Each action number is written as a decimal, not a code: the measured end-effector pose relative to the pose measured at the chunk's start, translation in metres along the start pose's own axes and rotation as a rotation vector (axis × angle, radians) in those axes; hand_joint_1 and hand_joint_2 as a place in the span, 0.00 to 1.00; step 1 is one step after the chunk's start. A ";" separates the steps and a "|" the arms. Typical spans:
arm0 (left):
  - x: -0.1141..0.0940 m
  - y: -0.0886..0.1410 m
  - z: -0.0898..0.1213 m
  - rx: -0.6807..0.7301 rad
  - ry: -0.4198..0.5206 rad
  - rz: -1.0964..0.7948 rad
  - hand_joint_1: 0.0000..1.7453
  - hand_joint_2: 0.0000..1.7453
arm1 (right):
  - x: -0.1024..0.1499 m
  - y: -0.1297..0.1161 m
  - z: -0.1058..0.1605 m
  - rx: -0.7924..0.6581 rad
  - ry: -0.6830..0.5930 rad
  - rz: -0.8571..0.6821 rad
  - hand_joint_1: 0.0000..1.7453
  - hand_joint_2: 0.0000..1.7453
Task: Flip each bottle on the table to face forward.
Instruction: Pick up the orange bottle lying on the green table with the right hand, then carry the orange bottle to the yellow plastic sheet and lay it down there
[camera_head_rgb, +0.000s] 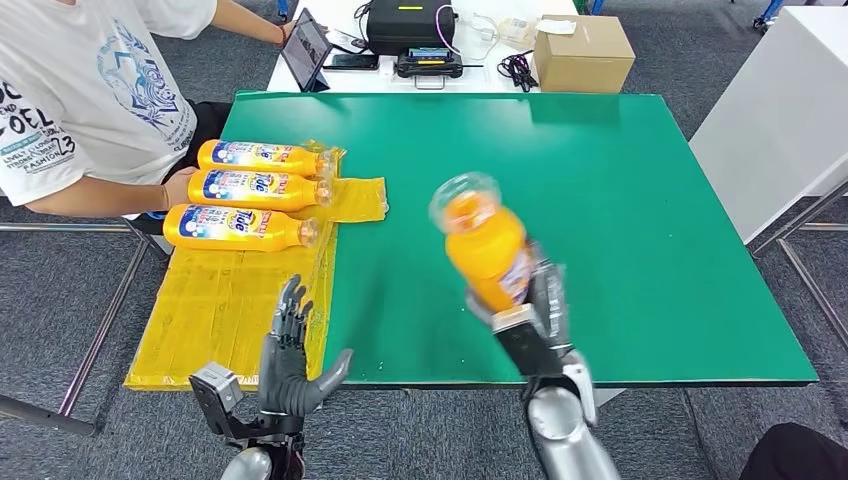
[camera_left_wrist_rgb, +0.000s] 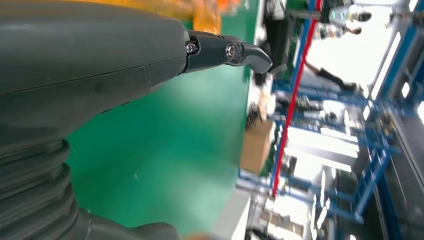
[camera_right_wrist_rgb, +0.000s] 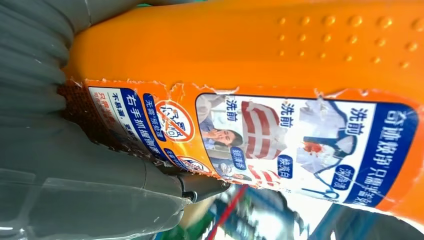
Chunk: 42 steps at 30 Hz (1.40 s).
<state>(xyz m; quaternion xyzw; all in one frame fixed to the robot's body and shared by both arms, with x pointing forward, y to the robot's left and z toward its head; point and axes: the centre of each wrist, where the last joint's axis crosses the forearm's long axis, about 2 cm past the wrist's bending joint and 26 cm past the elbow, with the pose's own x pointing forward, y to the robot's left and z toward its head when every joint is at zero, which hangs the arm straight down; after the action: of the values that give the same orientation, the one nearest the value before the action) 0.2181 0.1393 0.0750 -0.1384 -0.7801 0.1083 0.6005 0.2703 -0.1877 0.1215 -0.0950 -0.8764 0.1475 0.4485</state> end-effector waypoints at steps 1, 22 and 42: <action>0.001 -0.002 0.000 -0.011 -0.003 0.004 0.00 1.00 | -0.002 0.006 0.004 0.021 0.014 -0.014 1.00 1.00; 0.004 -0.014 -0.004 -0.125 0.015 0.016 0.00 1.00 | 0.013 0.127 0.045 0.498 0.122 -0.121 1.00 1.00; -0.002 -0.005 0.000 -0.086 0.048 0.001 0.22 1.00 | 0.018 0.146 0.042 0.637 0.092 -0.066 1.00 1.00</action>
<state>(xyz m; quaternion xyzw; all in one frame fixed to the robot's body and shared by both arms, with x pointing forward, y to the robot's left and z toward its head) 0.2179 0.1342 0.0748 -0.1671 -0.7692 0.0715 0.6127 0.2304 -0.0522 0.0615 0.0721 -0.7676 0.3954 0.4993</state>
